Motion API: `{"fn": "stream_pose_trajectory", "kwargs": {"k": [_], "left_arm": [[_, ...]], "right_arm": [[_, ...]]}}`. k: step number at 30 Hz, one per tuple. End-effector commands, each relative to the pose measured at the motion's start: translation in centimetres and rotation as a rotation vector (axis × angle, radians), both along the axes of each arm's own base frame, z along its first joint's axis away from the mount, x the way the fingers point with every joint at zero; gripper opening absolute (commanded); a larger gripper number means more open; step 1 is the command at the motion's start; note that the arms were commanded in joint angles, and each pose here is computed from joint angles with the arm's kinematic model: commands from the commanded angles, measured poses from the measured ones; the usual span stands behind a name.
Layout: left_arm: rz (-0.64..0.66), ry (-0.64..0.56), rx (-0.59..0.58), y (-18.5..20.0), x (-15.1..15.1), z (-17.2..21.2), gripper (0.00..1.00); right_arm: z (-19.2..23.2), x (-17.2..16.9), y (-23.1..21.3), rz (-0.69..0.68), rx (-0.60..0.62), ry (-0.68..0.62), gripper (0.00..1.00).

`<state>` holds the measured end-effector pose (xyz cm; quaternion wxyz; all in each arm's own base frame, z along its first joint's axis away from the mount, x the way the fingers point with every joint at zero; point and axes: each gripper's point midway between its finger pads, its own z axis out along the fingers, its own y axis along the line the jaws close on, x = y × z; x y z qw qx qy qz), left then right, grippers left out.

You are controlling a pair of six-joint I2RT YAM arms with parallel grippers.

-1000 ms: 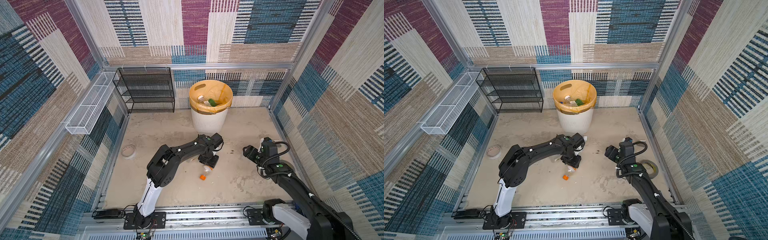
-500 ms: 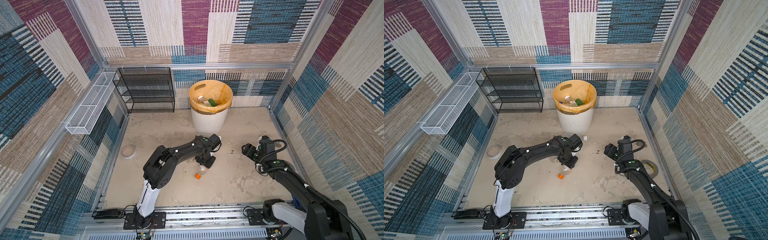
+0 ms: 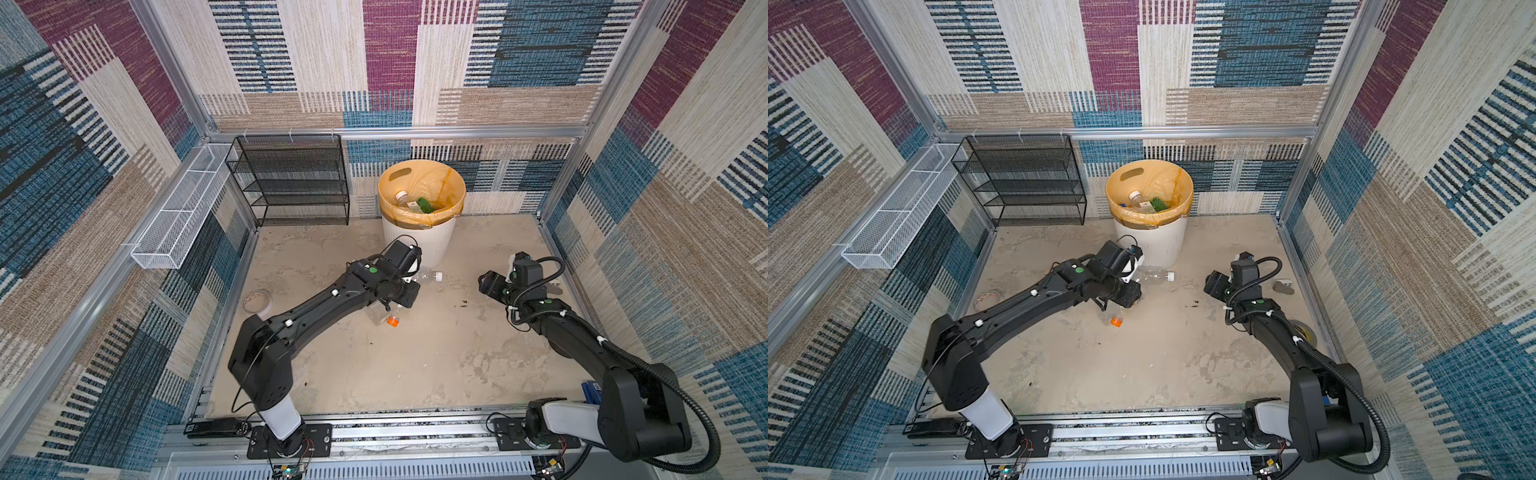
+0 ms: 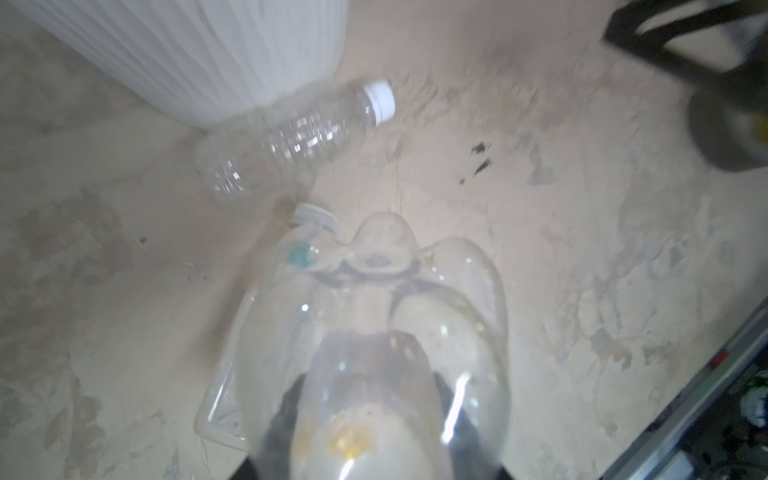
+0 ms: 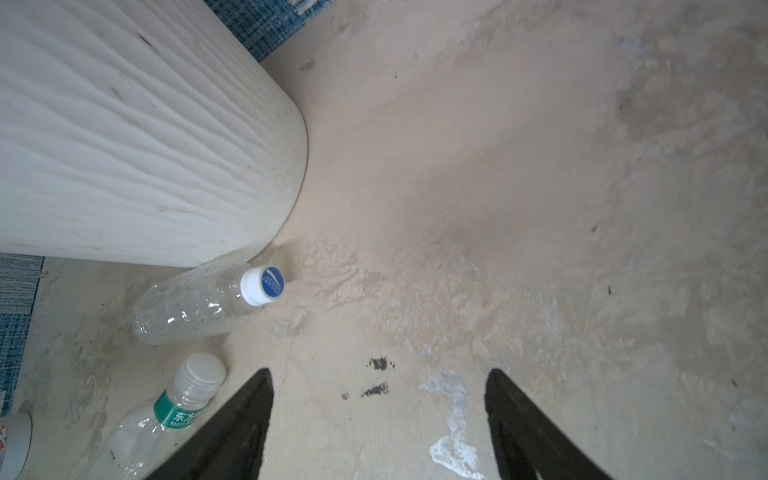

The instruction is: Throw the plastic bottles in the bin

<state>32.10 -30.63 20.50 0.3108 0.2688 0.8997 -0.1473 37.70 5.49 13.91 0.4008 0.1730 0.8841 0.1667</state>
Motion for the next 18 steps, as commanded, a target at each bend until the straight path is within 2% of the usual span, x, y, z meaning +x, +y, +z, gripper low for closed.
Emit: {"fn": "stream_pose_trajectory", "kwargs": {"k": [1,5,9,11,15,17,18], "left_arm": [[0.008,-0.34,-0.147,0.4,2.0,8.3,0.44],[0.043,-0.71,-0.328,3.5,0.4,17.4,0.44],[0.063,-1.1,-0.57,7.4,-3.9,25.2,0.44],[0.077,-1.233,-0.6,8.5,-5.0,28.0,0.44],[0.05,-1.363,-0.619,8.3,-4.9,32.6,0.45],[0.036,-1.347,-0.653,7.5,-2.6,35.0,0.45],[0.04,-1.29,-0.656,6.8,-0.4,35.2,0.45]], "right_arm": [[1.8,2.0,0.2,0.037,-0.047,-0.074,0.8],[2.1,3.0,0.9,0.06,-0.041,-0.085,0.8],[2.4,3.4,1.2,0.064,-0.049,-0.1,0.79],[2.8,3.5,1.4,0.069,-0.05,-0.109,0.79],[3.6,3.5,2.2,0.079,-0.051,-0.143,0.78],[3.7,3.5,2.9,0.089,-0.053,-0.157,0.78],[3.8,3.5,3.2,0.095,-0.055,-0.163,0.78]]}}
